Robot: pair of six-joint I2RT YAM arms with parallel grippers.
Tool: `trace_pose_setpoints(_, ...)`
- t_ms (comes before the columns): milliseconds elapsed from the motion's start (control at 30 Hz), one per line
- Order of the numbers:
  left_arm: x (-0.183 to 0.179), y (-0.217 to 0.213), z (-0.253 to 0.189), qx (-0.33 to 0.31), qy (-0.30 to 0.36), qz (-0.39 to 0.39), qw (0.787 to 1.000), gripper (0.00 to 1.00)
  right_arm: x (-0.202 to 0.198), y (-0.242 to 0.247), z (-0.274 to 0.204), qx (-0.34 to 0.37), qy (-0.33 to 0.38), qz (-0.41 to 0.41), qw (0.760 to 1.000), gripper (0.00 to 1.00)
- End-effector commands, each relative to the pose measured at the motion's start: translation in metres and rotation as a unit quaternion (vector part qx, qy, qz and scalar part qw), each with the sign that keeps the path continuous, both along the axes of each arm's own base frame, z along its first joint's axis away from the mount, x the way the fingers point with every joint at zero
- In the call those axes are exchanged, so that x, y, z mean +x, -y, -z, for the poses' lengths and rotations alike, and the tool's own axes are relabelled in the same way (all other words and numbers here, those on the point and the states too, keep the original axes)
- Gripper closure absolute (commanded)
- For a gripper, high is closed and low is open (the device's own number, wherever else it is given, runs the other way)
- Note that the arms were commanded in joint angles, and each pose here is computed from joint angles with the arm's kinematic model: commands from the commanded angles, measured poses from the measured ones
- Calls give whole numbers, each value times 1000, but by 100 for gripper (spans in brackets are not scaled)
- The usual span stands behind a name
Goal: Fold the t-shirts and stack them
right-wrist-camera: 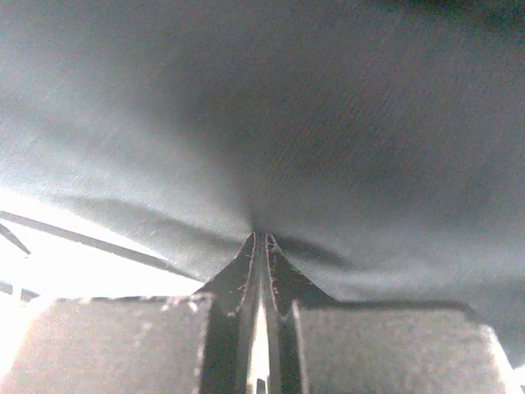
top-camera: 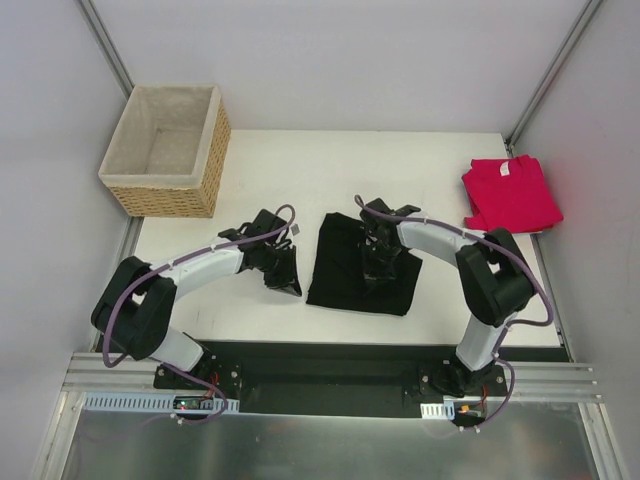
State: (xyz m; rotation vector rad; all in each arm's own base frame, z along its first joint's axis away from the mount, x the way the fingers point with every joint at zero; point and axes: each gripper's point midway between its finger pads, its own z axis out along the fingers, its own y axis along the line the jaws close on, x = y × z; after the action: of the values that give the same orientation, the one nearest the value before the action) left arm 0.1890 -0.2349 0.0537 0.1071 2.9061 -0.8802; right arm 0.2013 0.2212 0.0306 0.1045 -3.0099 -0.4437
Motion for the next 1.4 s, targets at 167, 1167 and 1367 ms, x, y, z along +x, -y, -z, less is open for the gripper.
trace_pose_setpoints(167,30,14,-74,-41,96,6,995,100,40,-5,-112,26,180,14,983,99)
trace_pose_setpoints(1167,51,34,-107,-68,170,37,982,100,114,36,-6,-52,87,50,994,99)
trace_pose_setpoints(1367,35,14,-105,-44,172,29,984,100,122,25,22,-51,49,46,996,99)
